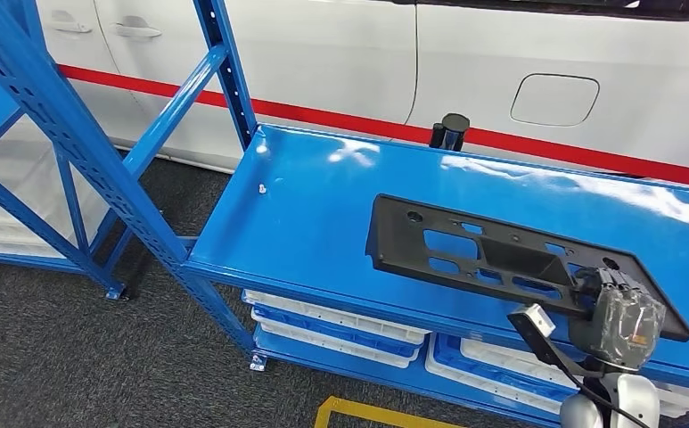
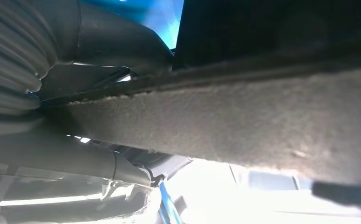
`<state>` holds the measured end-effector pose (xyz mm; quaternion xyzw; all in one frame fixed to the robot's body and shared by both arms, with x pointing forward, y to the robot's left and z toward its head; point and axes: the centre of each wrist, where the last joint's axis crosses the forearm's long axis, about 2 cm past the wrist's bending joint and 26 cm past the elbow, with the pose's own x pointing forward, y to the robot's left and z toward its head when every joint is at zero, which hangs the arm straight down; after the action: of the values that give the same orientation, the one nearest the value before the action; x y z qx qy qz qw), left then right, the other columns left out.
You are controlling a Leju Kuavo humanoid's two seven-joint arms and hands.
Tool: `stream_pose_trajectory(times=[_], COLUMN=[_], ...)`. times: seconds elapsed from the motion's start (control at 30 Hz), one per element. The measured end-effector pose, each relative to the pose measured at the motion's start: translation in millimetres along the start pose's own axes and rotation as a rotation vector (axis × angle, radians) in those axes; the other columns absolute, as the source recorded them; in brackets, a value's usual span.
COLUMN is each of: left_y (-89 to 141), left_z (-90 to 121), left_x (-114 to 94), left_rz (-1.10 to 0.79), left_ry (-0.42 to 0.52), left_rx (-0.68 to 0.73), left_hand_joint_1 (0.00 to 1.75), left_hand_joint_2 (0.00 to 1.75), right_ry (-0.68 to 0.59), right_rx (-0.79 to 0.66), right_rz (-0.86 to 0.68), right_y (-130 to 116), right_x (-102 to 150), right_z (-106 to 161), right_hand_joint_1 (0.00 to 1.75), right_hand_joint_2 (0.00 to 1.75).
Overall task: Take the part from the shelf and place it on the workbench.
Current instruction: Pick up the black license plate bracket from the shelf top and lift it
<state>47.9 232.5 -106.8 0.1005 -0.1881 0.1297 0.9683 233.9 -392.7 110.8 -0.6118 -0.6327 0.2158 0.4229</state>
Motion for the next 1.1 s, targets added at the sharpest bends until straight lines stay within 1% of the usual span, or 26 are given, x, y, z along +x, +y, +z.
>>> stream_pose_trajectory(times=[0.17, 0.3, 0.4, 0.5, 0.6, 0.67, 0.7, 0.83, 0.9, 1.0, 1.1], left_y=[1, 2, 3, 3, 3, 3, 3, 3, 3, 1, -2], left_z=[-1, -1, -1, -1, -1, -1, -1, -1, -1, -1, 1], left_x=[1, 1, 1, 1, 2, 2, 2, 2, 2, 1, 1], left_rz=[-0.011, -0.009, -0.006, -0.007, -0.007, -0.003, 0.001, 0.031, 0.048, 0.077, 0.093], left_ry=[0.020, 0.032, 0.053, 0.058, 0.058, 0.058, 0.058, 0.055, 0.057, 0.062, 0.057], left_rx=[0.015, 0.022, 0.030, 0.034, 0.035, 0.036, 0.037, 0.043, 0.046, 0.054, 0.049], left_hand_joint_1=[0.00, 0.00, 0.00, 0.00, 0.00, 0.00, 0.00, 0.00, 0.00, 0.00, 0.00], left_hand_joint_2=[1.75, 1.75, 1.75, 1.75, 1.75, 1.75, 1.75, 1.75, 1.75, 1.75, 1.75], right_ry=[-0.008, -0.027, -0.071, -0.096, -0.104, -0.114, -0.124, -0.221, -0.276, -0.350, -0.391], right_rx=[-0.096, -0.118, -0.116, -0.131, -0.141, -0.137, -0.127, -0.061, -0.037, -0.016, -0.011], right_rz=[-0.369, -0.571, -0.732, -0.778, -0.788, -0.825, -0.873, -1.202, -1.308, -1.386, -1.406], right_y=[-11, -16, -20, -25, -28, -29, -29, -35, -40, -47, -50], right_x=[13, 26, 37, 44, 47, 49, 50, 67, 78, 95, 104], right_z=[-2, -3, -4, -7, -8, -8, -8, -9, -11, -12, -12], right_hand_joint_1=[1.75, 1.75, 1.75, 1.75, 1.75, 1.75, 1.75, 1.75, 1.75, 1.75, 1.75], right_hand_joint_2=[1.75, 1.75, 1.75, 1.75, 1.75, 1.75, 1.75, 1.75, 1.75, 1.75, 1.75])
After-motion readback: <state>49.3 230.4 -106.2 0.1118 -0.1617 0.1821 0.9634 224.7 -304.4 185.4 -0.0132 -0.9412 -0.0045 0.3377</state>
